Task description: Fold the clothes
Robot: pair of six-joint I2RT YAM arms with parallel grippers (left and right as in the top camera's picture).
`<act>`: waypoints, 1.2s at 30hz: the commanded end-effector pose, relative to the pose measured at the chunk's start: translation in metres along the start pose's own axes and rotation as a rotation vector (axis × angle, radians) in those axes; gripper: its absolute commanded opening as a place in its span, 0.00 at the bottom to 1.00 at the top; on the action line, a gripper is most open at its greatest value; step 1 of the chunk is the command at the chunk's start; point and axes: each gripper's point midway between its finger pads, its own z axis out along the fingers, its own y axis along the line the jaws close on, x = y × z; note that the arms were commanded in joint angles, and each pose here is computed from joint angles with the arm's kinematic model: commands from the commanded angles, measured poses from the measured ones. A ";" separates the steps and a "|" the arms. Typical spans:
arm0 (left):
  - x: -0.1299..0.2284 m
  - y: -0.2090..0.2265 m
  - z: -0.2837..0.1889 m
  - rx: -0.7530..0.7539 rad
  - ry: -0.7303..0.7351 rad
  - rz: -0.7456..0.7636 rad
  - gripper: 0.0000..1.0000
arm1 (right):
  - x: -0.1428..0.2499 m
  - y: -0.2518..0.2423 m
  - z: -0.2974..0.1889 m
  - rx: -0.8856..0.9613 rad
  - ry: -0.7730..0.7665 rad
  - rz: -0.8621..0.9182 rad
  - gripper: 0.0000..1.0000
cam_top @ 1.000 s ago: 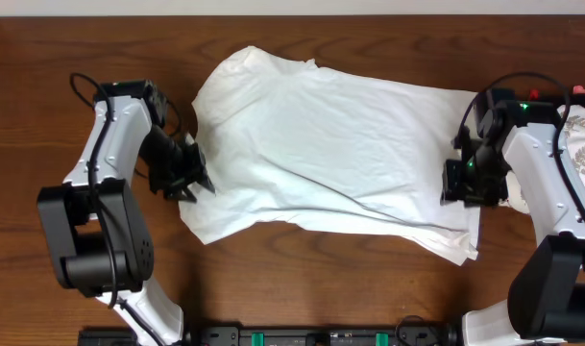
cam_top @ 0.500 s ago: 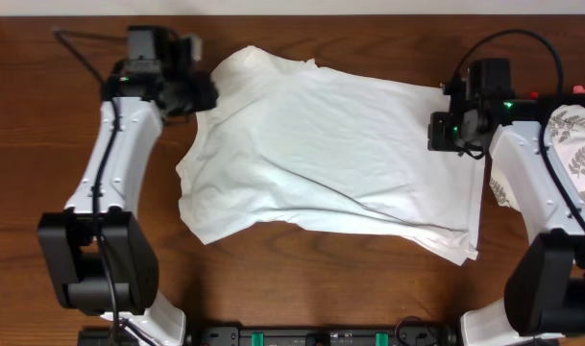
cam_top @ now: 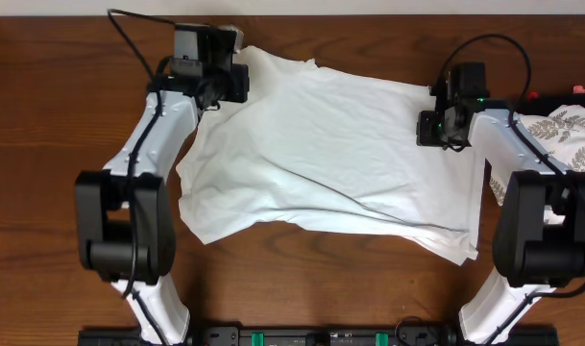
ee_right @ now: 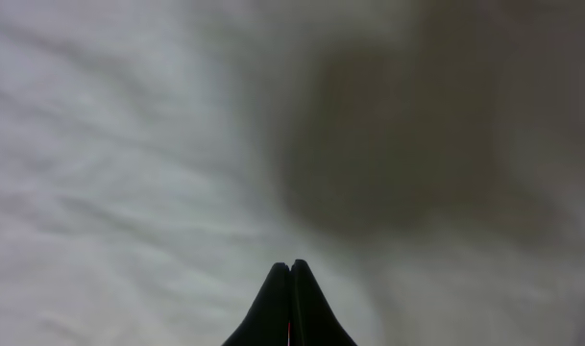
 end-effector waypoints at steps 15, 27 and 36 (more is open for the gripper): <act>0.039 0.007 0.004 -0.018 0.156 -0.033 0.17 | 0.009 -0.014 0.072 0.061 0.032 0.014 0.01; 0.042 0.003 -0.008 -0.019 0.181 -0.045 0.17 | -0.032 -0.038 0.091 0.111 -0.147 0.054 0.01; 0.030 0.003 -0.006 -0.018 0.130 -0.028 0.21 | -0.062 -0.040 0.081 0.072 -0.220 0.027 0.30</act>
